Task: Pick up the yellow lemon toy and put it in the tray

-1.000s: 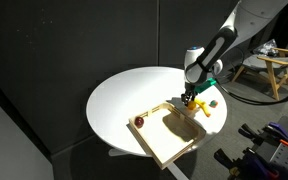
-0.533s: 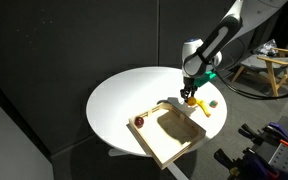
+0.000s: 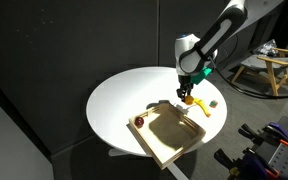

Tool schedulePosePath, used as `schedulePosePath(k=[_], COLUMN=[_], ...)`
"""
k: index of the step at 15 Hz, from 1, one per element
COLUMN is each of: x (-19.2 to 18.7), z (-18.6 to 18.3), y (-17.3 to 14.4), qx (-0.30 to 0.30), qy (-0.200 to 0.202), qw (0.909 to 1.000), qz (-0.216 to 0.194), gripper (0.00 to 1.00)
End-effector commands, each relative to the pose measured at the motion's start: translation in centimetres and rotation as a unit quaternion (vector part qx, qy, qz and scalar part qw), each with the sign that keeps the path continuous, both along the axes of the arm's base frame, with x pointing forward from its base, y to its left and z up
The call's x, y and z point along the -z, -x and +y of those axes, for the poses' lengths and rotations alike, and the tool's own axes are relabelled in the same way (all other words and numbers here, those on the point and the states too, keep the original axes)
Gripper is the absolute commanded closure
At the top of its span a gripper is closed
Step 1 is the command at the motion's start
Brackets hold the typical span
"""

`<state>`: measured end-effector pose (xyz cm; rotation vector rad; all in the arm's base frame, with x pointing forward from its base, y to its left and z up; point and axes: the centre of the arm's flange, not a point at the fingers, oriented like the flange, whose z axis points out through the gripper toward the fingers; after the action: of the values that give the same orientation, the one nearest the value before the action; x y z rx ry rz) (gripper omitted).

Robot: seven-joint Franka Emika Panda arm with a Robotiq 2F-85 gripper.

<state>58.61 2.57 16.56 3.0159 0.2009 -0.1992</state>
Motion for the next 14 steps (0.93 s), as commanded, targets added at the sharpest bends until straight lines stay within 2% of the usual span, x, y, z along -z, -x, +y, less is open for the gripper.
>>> schedulePosePath(k=[1, 9, 14], x=[-1.2, -0.3, 0.6], z=[2.6, 8.1, 10.8], y=[0.4, 0.1, -0.7], qx=[-0.018, -0.017, 0.01], qy=[0.008, 0.003, 0.009], qw=[0.9998, 0.9998, 0.9998], qz=[0.006, 0.009, 0.012], gripper=[0.66, 0.66, 0.66])
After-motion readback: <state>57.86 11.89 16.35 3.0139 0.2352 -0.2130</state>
